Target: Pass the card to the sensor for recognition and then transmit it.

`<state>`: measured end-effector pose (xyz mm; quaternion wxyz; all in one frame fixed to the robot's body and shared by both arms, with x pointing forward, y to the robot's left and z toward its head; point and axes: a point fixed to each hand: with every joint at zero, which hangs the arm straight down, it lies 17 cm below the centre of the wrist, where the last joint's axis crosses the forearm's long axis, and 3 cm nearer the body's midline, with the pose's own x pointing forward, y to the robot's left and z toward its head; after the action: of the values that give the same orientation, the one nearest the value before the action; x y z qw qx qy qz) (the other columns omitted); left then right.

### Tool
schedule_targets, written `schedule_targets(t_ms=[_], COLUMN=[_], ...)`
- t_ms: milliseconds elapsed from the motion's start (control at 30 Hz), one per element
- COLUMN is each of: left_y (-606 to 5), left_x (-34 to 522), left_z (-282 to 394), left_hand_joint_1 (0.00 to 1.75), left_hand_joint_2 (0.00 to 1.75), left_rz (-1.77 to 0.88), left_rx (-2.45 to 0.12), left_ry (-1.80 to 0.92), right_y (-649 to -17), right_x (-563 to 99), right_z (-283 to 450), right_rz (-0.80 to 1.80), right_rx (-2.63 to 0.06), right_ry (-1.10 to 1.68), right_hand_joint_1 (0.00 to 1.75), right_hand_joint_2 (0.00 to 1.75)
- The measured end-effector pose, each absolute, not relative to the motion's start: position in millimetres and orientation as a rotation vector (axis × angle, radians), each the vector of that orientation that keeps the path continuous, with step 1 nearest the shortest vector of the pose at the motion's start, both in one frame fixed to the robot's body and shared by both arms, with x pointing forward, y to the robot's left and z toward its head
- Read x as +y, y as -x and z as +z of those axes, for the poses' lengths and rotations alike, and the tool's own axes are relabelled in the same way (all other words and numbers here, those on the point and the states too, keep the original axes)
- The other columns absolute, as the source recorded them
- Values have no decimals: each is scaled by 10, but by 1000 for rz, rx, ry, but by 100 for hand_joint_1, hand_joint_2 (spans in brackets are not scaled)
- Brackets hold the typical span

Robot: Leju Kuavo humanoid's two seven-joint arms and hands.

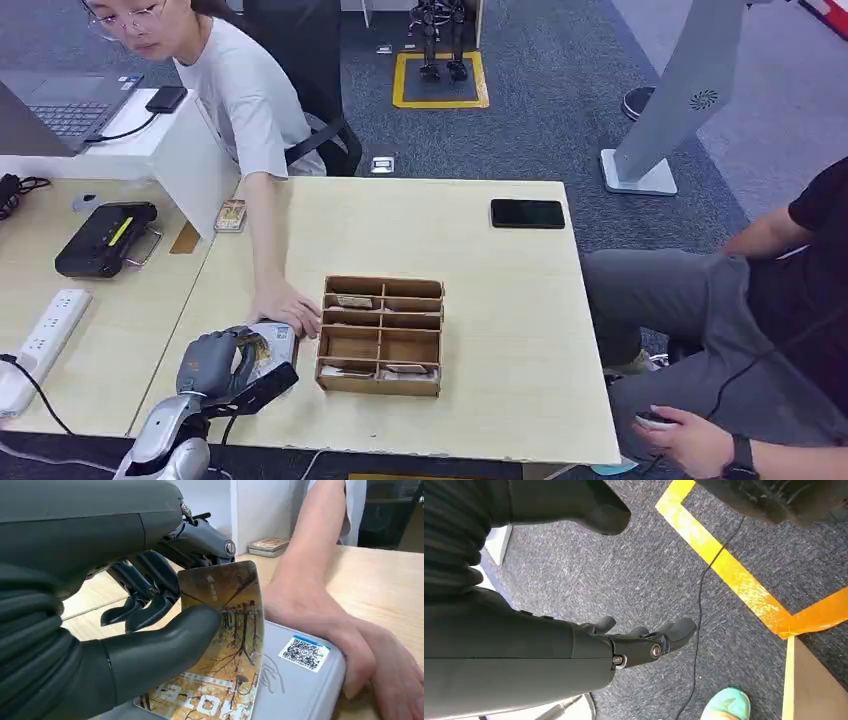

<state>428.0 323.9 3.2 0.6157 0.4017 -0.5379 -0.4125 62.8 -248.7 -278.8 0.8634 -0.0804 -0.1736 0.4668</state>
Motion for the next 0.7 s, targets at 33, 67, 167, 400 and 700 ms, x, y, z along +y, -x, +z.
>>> schedule_targets(t_ms=[33, 67, 167, 400, 700], left_y=[-4282, -4281, -4284, -4293, -4294], left_x=[3241, 3244, 3247, 3251, 3254], left_z=[30, 25, 12, 4, -2], left_hand_joint_1=[175, 175, 175, 175, 175], left_hand_joint_2=[175, 175, 175, 175, 175], left_rz=[-948, -946, -944, -944, -938], left_rx=[-1239, -1238, -1234, -1232, -1231], left_ry=[-925, -924, -922, -921, -918], right_y=[-630, -631, -635, -643, -643], right_x=[-2487, -2488, -2491, -2492, -2488], right_z=[-2788, -2788, -2788, -2787, -2786], right_rz=[979, 979, 981, 988, 990], right_rx=[-364, -364, -365, -367, -367], right_ry=[169, 169, 170, 171, 171], right_hand_joint_1=[0, 0, 0, 0, 0], right_hand_joint_2=[175, 175, 175, 175, 175])
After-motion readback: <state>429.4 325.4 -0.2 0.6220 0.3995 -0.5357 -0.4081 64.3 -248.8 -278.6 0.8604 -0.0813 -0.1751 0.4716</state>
